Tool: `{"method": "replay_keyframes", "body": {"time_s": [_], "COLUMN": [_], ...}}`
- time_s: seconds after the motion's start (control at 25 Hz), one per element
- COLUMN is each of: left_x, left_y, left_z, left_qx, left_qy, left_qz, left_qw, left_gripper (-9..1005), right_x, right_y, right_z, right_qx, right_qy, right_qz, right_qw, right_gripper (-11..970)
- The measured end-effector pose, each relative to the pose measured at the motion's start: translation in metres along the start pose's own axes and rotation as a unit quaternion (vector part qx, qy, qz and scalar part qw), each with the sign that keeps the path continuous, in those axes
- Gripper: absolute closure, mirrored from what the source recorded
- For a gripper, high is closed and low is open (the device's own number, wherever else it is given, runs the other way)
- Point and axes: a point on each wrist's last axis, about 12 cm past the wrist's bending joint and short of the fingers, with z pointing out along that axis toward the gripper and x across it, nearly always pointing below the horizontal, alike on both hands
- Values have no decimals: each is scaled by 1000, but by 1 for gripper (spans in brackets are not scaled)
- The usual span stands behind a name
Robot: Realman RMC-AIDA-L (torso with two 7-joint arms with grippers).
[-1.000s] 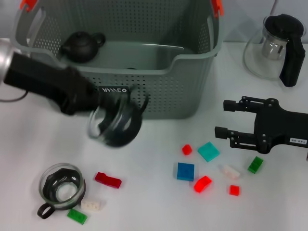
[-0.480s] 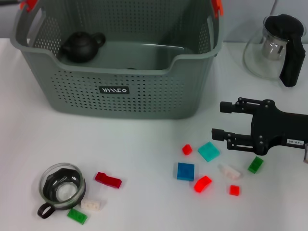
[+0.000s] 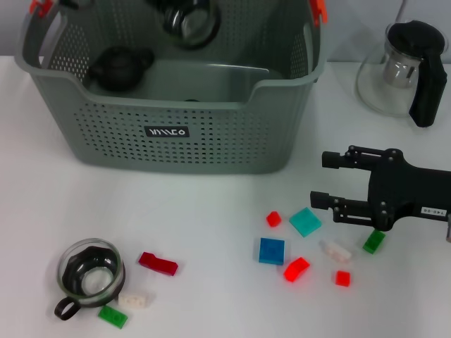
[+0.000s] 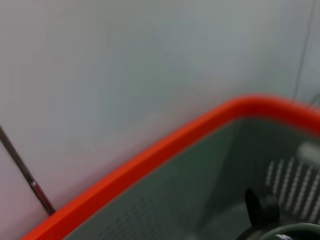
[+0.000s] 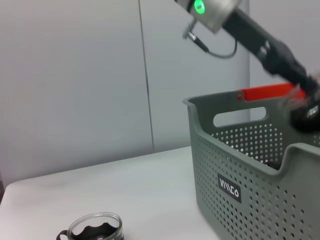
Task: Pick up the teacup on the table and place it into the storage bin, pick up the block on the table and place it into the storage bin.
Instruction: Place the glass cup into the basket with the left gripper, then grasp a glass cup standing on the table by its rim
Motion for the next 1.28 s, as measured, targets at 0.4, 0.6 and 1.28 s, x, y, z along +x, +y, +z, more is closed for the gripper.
{"method": "replay_keyframes", "body": {"time_s": [0.4, 0.6, 1.28], "left_x": [17, 26, 12], "left_y": [-40, -45, -44], "left_z": [47, 61, 51], "left_qx": [-33, -38, -36], "left_qy": [86, 96, 63], "left_qz": [143, 164, 127], "left_qw": [985, 981, 989], "left_gripper": [961, 962, 742], "right_x": [2, 2, 2], "right_y": [1, 1, 1], "right_z": [-1, -1, -2], "right_qx": [2, 3, 2], "right_qy": [-1, -1, 0], "right_qz": [3, 3, 3], "right_qw": [1000, 1000, 1000], "right_gripper": [218, 218, 219]}}
